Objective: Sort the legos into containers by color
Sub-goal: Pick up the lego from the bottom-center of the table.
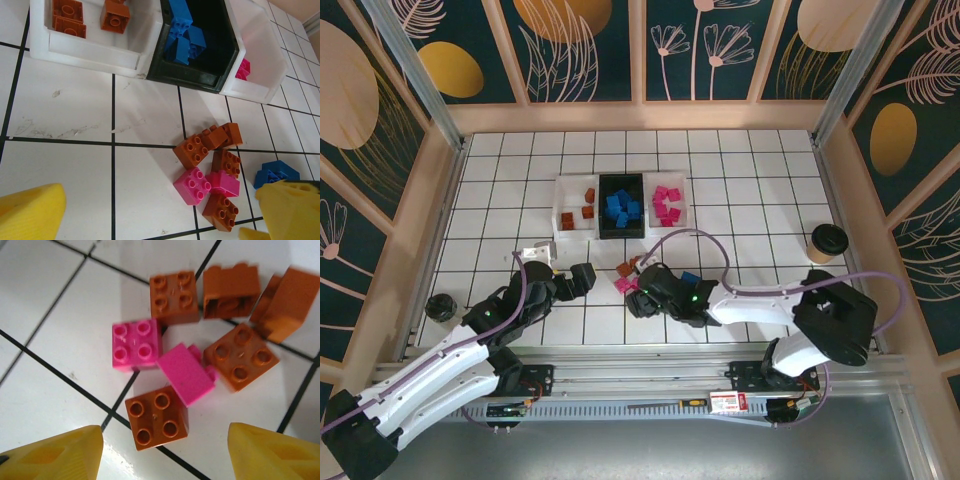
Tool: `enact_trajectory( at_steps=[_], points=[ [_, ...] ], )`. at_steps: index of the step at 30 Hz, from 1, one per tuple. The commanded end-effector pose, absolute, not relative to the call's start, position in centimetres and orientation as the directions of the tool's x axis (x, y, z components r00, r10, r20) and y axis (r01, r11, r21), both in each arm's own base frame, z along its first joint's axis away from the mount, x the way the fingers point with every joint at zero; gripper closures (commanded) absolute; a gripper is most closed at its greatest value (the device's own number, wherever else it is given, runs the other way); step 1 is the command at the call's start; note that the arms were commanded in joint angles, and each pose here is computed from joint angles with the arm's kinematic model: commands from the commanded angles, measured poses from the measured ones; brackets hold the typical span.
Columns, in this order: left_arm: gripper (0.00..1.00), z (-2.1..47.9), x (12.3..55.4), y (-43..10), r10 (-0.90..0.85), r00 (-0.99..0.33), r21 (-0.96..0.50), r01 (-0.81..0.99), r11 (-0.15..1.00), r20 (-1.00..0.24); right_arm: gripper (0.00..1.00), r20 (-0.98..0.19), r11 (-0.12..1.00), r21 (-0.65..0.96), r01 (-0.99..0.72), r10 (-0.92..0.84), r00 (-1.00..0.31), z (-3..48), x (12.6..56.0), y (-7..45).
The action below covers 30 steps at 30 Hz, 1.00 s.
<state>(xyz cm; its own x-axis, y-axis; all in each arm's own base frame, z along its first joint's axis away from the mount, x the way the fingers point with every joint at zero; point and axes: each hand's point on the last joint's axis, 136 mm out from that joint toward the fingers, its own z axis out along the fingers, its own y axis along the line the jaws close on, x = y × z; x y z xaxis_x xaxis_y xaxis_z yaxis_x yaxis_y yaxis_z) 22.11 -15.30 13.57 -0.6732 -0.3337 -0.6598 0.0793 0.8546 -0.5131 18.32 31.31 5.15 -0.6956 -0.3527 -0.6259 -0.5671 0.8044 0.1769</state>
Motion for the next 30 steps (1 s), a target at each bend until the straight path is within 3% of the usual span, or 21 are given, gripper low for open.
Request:
enact_trajectory(
  at_steps=[1,13,23,30],
  points=[
    [0.01,14.3,22.4,-15.3,-0.348,-0.657,-0.519,0.078,0.851,-0.669,0.32,-0.596,0.824,0.175,-0.539,-0.347,-0.724,3.5,18.1,31.4],
    [0.02,13.8,22.3,-15.0,-0.352,-0.658,-0.519,0.07,0.852,-0.666,0.35,-0.603,0.828,0.091,-0.553,-0.396,-0.692,1.9,19.6,32.8],
    [0.01,13.6,22.2,-15.0,-0.354,-0.658,-0.52,0.066,0.852,-0.664,0.65,-0.6,0.785,0.144,-0.603,-0.416,-0.684,2.5,18.2,33.4],
    [0.01,13.5,22.3,-15.0,-0.348,-0.658,-0.514,0.069,0.855,-0.667,0.72,-0.621,0.735,0.233,-0.636,-0.391,-0.679,5.7,16.3,32.8]
  ],
)
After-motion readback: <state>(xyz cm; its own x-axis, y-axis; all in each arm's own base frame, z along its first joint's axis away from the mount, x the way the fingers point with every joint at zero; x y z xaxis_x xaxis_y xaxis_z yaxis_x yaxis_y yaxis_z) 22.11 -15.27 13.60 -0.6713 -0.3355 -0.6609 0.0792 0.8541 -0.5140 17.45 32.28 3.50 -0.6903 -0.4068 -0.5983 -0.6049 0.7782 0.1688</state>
